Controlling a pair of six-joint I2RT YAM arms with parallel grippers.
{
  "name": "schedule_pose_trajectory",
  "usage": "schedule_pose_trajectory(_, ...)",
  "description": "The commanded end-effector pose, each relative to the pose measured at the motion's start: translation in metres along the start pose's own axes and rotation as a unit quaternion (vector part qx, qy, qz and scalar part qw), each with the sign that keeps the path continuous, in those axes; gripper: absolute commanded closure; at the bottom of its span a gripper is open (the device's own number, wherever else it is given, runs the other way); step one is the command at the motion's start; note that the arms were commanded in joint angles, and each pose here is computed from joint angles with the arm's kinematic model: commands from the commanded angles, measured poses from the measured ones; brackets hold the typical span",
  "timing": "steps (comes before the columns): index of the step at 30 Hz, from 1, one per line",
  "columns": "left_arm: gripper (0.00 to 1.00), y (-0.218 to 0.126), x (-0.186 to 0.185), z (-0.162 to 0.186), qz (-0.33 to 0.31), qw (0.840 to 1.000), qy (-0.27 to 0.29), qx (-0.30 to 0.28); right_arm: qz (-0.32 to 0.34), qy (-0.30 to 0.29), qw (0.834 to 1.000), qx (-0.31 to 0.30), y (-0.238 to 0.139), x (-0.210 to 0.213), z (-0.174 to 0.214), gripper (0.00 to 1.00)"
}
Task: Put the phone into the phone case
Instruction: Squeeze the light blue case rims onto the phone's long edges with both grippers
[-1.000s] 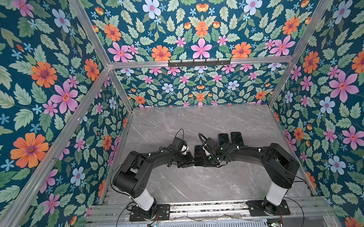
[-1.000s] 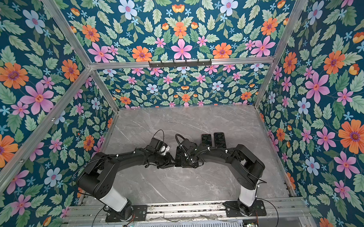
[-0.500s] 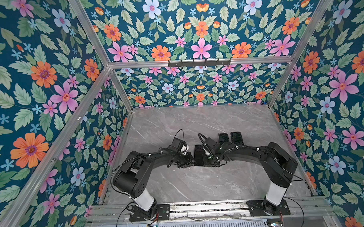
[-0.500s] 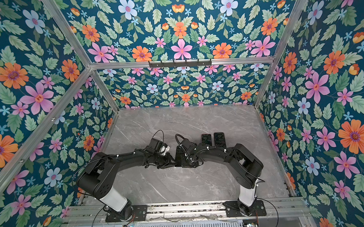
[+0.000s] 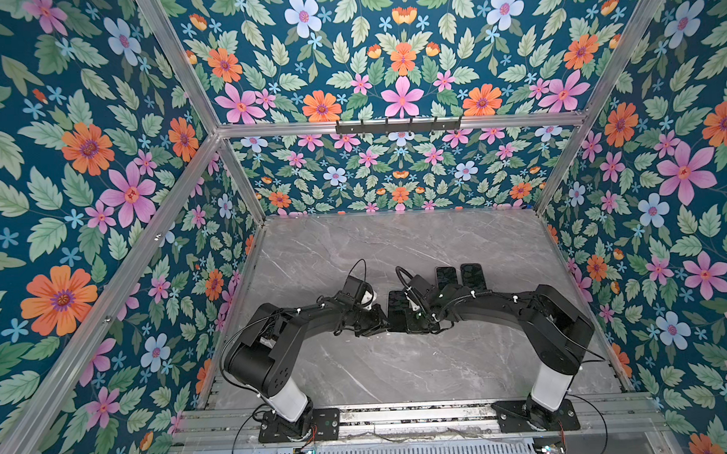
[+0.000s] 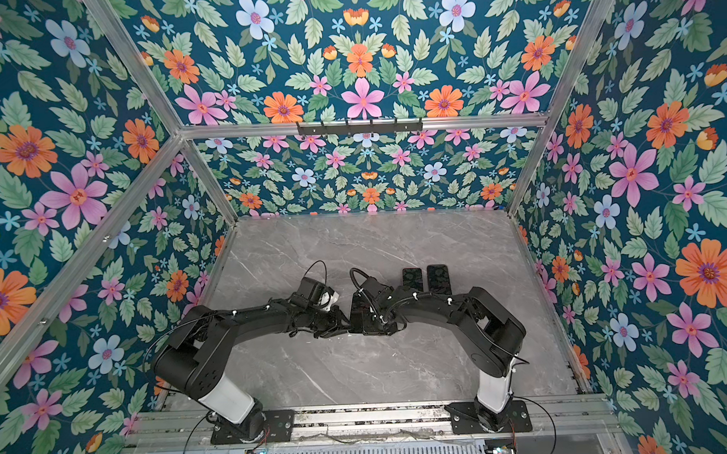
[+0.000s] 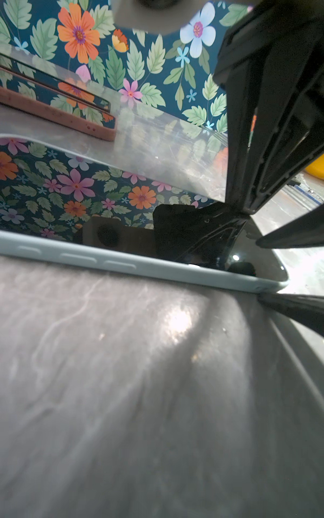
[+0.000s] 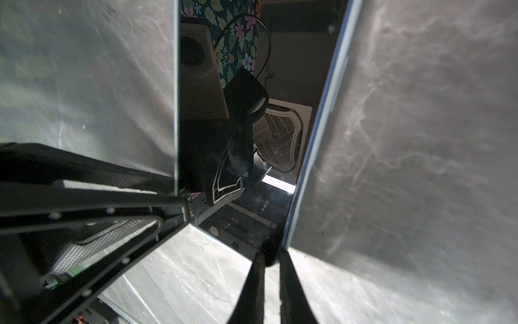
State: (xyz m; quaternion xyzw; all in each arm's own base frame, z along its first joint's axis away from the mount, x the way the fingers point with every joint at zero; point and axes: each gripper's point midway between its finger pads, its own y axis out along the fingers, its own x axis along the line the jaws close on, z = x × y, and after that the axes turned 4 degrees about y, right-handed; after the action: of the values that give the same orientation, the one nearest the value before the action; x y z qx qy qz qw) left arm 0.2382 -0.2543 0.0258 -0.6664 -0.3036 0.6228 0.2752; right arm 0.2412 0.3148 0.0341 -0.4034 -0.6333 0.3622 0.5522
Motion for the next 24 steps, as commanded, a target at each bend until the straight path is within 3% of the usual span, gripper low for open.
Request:
schedule_pose_trajectory(1, 0.7, -0.005, 0.003, 0.004, -0.017, 1.0, 0.01, 0.005, -0.004, -0.01, 1.0, -0.028, -0.015, 0.005, -0.007, 0.82)
schedule_pose_trajectory(8, 0.57, -0.007, 0.004, 0.005, -0.027, 0.999, 0.016, 0.011, -0.022, 0.008, 0.999, -0.031, -0.015, 0.0, -0.012, 0.65)
schedule_pose_trajectory(12, 0.55, -0.004, 0.005, 0.005, -0.025, 0.999, 0.015, 0.015, -0.04, 0.021, 0.999, -0.022, -0.008, 0.0, -0.011, 0.57)
schedule_pose_trajectory(24, 0.58, 0.006, 0.004, 0.006, -0.005, 1.0, 0.004, 0.022, -0.063, 0.031, 0.998, -0.007, 0.007, 0.001, -0.01, 0.65)
